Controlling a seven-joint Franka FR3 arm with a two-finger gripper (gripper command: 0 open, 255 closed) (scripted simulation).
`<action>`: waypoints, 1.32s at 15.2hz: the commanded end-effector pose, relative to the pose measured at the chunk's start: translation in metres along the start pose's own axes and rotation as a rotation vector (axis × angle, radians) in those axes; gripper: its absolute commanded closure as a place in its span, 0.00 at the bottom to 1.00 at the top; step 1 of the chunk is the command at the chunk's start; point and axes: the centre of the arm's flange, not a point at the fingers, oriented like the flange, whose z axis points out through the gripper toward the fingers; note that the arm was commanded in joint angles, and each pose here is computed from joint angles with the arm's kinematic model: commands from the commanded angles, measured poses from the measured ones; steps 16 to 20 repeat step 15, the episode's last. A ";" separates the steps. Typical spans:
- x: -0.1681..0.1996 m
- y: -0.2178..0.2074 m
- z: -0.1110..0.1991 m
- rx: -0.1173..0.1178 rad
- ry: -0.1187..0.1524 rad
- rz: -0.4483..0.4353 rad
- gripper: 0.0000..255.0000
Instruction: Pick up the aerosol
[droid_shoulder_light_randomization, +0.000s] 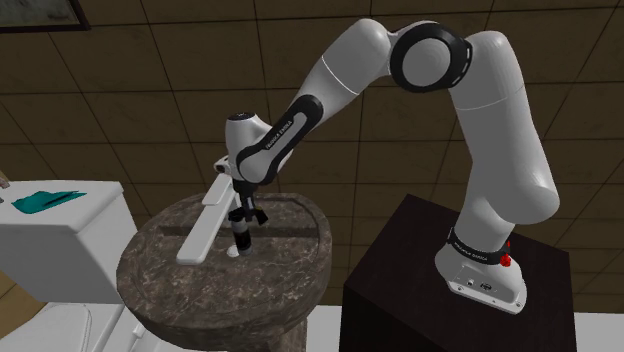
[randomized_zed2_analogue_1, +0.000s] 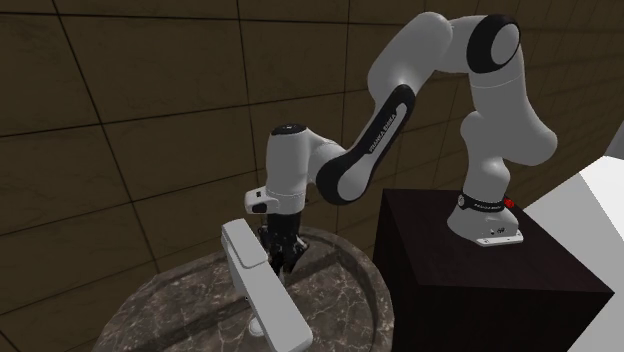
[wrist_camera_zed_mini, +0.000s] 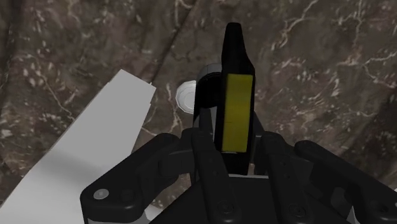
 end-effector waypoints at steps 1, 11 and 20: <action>0.001 0.000 -0.010 0.000 0.000 0.000 1.00; 0.008 0.002 -0.062 0.000 0.000 0.000 1.00; 0.009 0.003 -0.074 0.000 0.000 0.000 1.00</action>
